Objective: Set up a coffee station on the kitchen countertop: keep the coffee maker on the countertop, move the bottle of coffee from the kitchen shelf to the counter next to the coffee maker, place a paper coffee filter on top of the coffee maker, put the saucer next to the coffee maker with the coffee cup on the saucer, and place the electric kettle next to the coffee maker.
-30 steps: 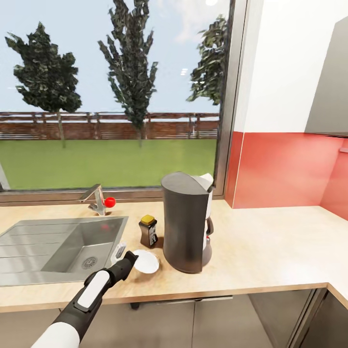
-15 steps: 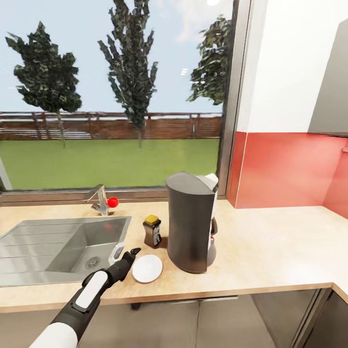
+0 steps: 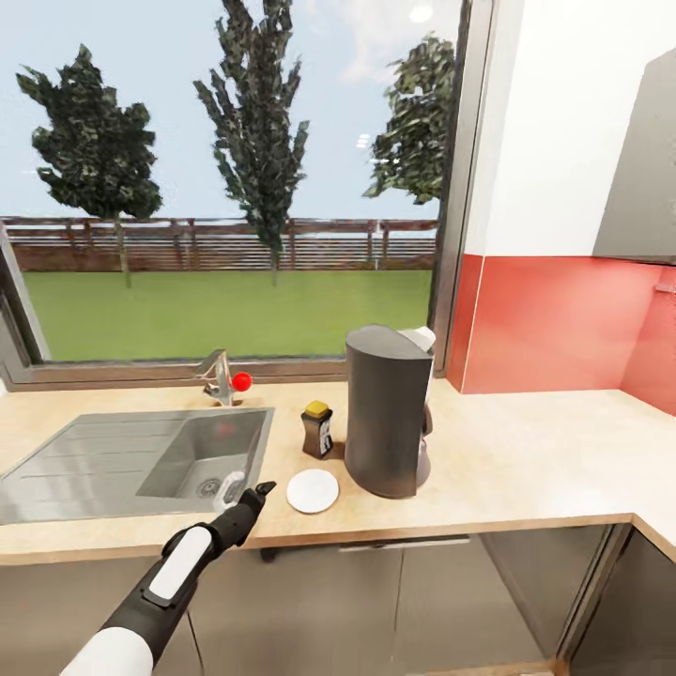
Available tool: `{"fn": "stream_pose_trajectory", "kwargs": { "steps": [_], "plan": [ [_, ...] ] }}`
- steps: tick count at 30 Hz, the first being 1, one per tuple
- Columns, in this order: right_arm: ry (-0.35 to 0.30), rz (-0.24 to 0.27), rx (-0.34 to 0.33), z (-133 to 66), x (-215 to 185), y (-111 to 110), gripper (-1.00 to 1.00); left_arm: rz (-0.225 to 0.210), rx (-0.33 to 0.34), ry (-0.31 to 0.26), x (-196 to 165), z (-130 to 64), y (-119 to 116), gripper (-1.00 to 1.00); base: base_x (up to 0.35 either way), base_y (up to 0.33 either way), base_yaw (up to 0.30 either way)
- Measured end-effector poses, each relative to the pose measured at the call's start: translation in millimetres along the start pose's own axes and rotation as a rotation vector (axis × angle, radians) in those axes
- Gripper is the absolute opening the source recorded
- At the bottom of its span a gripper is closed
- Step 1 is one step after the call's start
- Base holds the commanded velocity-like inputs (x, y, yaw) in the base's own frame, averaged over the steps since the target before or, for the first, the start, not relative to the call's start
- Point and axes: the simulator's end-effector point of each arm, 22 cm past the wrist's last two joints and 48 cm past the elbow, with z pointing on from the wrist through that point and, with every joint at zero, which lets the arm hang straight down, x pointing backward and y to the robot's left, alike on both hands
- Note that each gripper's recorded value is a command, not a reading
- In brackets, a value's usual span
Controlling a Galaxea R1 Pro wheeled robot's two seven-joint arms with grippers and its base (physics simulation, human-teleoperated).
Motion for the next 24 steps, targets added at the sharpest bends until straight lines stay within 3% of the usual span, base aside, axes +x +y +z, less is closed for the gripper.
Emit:
{"fn": "stream_pose_trajectory", "kwargs": {
  "steps": [10,15,17,21,24],
  "plan": [
    [-0.001,0.000,0.000,0.0,-0.3,0.4,1.00,-0.005,0.004,0.003,2.3,-0.6,1.4,1.00,-0.343,0.000,0.000],
    [-0.001,0.000,0.000,-0.1,-0.5,1.0,1.00,-0.024,0.019,0.031,25.8,-9.8,24.7,1.00,-0.344,0.000,0.000],
    [-0.001,-0.001,-0.002,-0.1,-0.5,2.3,1.00,-0.039,0.059,0.059,47.7,-21.4,44.0,1.00,-0.343,0.000,0.000],
    [-0.002,0.000,-0.004,-0.4,-1.0,4.2,1.00,-0.068,0.050,0.095,80.8,-43.8,89.2,1.00,-0.221,0.000,0.000],
    [-0.004,0.000,-0.005,-0.6,-1.3,5.7,1.00,-0.026,-0.012,0.124,98.8,-60.1,130.4,1.00,-0.041,0.000,0.000]
  ]
}}
